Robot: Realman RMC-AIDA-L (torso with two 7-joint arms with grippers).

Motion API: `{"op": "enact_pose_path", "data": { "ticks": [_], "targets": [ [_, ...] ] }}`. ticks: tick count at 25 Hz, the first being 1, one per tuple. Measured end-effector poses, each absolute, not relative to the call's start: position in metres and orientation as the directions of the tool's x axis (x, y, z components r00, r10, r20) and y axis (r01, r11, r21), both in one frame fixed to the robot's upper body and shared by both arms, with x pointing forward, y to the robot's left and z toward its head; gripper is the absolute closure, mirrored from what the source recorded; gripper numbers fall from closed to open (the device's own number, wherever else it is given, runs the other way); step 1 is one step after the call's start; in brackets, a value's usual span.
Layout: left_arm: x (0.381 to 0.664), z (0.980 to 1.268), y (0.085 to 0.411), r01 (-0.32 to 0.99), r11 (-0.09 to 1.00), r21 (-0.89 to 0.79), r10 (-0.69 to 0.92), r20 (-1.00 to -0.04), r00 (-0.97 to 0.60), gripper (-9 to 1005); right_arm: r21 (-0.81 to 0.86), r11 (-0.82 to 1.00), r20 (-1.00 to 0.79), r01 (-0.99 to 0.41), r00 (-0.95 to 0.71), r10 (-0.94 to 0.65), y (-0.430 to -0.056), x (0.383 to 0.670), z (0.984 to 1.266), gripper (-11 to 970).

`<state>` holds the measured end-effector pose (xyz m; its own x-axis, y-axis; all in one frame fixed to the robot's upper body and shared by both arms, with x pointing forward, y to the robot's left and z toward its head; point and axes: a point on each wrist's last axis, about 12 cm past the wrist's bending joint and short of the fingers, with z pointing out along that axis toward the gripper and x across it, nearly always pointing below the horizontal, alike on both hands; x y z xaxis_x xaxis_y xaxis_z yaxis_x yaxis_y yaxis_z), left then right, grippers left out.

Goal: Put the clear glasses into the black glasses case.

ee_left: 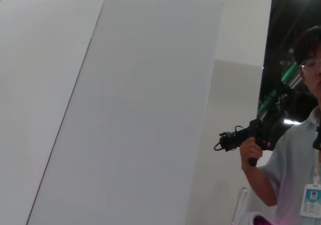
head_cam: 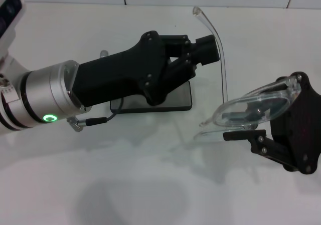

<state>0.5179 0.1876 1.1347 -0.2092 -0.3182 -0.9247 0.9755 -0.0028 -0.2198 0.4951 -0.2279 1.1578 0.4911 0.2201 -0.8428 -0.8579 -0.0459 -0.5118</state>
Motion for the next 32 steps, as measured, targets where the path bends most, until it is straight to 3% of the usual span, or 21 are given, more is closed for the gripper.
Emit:
{"op": "enact_pose_path", "data": {
  "ticks": [13,32],
  "targets": [
    [0.523,1.131,0.195,0.971,0.06,-0.231,-0.334,-0.922,-0.199,919,-0.526,-0.083,-0.83,-0.847,0.489,0.269,-0.225,0.491,1.162,845],
    [0.513,1.137,0.181,0.981,-0.07,-0.183,-0.326,-0.925,-0.196,918,-0.496,-0.093,-0.858,-0.863,0.472,0.201,-0.211,0.5,1.155,844]
  ]
}}
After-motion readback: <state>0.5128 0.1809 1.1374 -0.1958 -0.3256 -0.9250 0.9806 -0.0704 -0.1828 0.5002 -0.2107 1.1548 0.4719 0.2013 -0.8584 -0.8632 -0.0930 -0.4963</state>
